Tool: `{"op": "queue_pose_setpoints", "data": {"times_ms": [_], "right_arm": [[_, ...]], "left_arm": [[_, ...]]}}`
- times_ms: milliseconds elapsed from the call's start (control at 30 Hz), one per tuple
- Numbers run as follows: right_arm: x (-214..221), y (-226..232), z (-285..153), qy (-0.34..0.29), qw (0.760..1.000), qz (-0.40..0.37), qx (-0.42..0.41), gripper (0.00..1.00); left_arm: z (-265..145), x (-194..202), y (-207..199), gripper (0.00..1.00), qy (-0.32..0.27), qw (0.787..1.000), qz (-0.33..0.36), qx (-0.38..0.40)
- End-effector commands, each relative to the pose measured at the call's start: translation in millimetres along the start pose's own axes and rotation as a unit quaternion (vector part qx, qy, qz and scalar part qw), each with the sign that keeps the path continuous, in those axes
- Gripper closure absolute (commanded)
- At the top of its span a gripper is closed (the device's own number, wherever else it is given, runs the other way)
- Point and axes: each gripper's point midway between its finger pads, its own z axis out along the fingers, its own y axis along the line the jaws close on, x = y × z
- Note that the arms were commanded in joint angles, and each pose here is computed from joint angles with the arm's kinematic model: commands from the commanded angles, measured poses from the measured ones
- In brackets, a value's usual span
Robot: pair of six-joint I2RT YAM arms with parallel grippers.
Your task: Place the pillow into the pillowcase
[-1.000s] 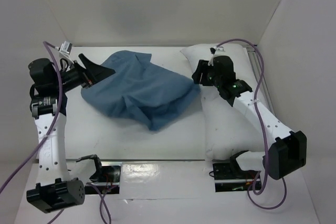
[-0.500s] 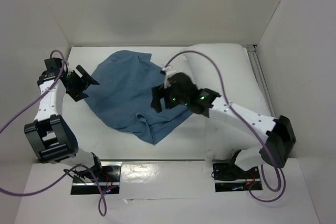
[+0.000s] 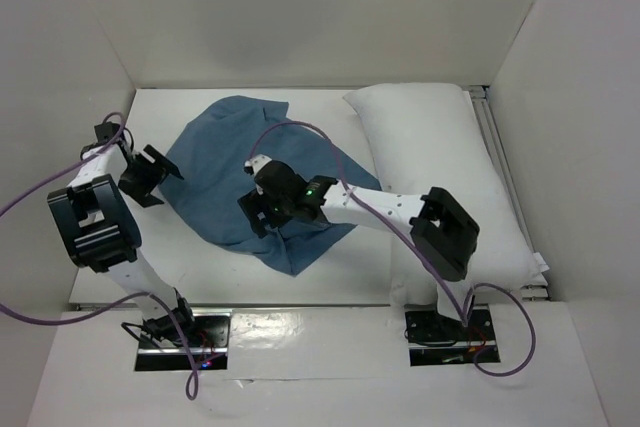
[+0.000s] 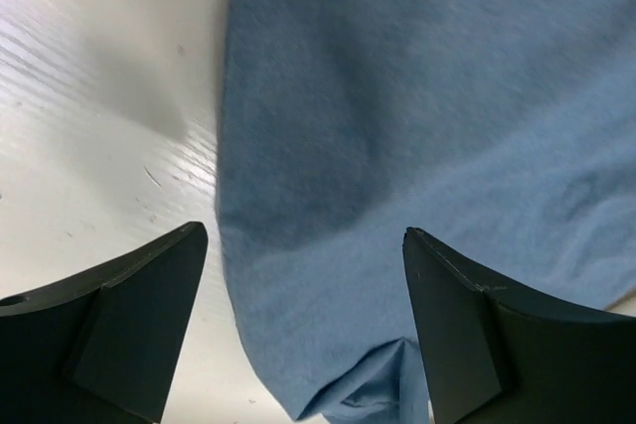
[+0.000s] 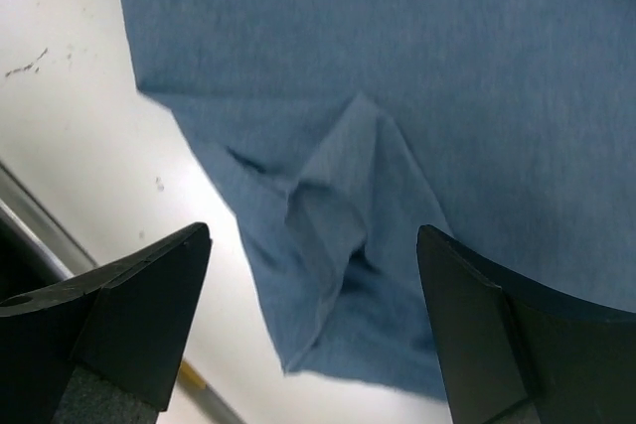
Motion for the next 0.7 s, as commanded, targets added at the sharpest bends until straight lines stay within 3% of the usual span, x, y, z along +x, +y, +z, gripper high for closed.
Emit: {"op": "queue_pose_setpoints", "data": {"times_ms": [0, 100, 167, 233, 267, 300, 333, 467, 667], "right_arm": [[-24, 2, 19, -0.028, 0.999, -0.023, 0.005, 0.09], [-13, 8, 44, -0.002, 1.0, -0.018, -0.011, 0.16], [-14, 9, 54, 0.003, 1.0, -0.01, -0.019, 0.35], [-15, 9, 53, 0.009, 1.0, -0.01, -0.016, 0.55], [-17, 6, 52, 0.007, 1.0, -0.01, -0.008, 0.78], [-28, 4, 45, -0.003, 1.0, -0.006, -0.007, 0.88], [-34, 3, 37, -0.01, 1.0, -0.006, -0.004, 0.96], [-69, -22, 9, -0.046, 0.999, 0.016, 0.013, 1.0], [-136, -65, -47, -0.124, 0.99, 0.042, 0.044, 1.0]], "left_arm": [[3, -22, 2, 0.07, -0.027, 0.999, -0.012, -0.017], [14, -27, 3, 0.07, -0.018, 0.999, -0.014, -0.023], [26, -30, 5, 0.08, -0.008, 0.999, -0.017, -0.028], [33, -30, 5, 0.15, 0.001, 0.999, -0.018, -0.028], [36, -32, 5, 0.19, 0.003, 0.999, -0.019, -0.029], [44, -28, 9, 0.24, 0.013, 0.999, -0.022, -0.035], [46, -30, 9, 0.44, 0.013, 0.999, -0.017, -0.035], [55, -30, 3, 1.0, 0.035, 0.999, -0.016, -0.022], [27, -64, -45, 1.0, 0.01, 0.998, 0.001, 0.055]]}}
